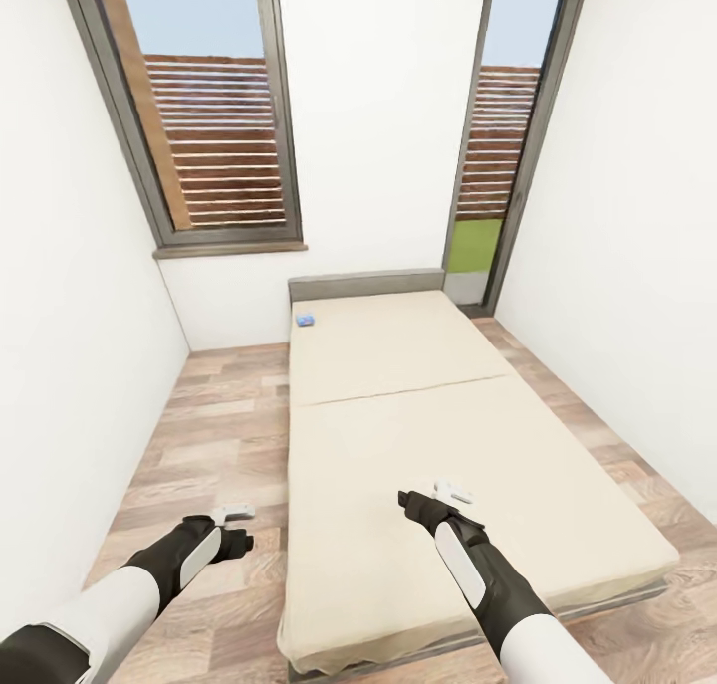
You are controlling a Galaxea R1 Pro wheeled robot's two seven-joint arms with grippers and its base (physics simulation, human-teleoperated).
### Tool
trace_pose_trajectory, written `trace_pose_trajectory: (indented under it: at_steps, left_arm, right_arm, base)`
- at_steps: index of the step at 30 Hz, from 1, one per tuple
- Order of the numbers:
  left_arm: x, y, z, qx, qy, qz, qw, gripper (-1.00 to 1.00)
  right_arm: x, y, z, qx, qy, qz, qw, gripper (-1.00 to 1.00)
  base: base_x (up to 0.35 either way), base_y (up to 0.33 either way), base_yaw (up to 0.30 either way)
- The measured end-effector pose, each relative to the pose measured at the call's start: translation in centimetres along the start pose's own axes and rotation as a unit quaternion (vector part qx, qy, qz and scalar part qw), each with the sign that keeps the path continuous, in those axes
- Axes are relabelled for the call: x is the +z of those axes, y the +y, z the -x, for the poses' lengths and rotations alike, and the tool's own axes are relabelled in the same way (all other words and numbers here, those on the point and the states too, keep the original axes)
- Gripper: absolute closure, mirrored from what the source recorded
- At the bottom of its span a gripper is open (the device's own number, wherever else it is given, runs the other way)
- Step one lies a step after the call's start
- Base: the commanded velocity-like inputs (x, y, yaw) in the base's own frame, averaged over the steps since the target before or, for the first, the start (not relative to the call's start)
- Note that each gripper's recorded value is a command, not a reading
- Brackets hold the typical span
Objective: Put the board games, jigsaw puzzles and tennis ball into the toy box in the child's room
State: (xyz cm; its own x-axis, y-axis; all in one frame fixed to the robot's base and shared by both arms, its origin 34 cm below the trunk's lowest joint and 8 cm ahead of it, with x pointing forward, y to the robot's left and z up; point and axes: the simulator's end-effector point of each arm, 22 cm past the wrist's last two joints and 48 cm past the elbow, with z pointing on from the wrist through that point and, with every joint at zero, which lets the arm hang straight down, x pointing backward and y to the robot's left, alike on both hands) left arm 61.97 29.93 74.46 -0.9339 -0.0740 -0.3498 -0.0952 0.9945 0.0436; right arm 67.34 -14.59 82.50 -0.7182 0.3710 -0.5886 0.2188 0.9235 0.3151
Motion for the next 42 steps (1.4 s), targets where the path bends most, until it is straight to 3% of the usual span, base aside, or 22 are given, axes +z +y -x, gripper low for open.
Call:
trace_pose_trajectory:
  at_steps: [8,32,42]
  left_arm:
    - [-0.16,0.01,0.14,0.000,-0.002,0.000,1.0000,-1.00]
    - [-0.16,0.02,0.16,0.000,-0.002,0.000,1.0000,-1.00]
    - [-0.44,0.02,0.46,0.000,-0.005,0.000,1.0000,-1.00]
  right_arm:
    - [-0.13,0.09,0.17,0.000,-0.002,0.001,1.0000,-1.00]
    - [-0.12,0.11,0.19,-0.001,-0.002,0.001,1.0000,-1.00]
    - [-0.35,0.25,0.52,-0.001,-0.005,0.002,1.0000,-1.00]
  base:
    - [0.061,0.071,-0.137]
    - [0.054,0.110,-0.008]
    - [0.005,0.009,-0.169]
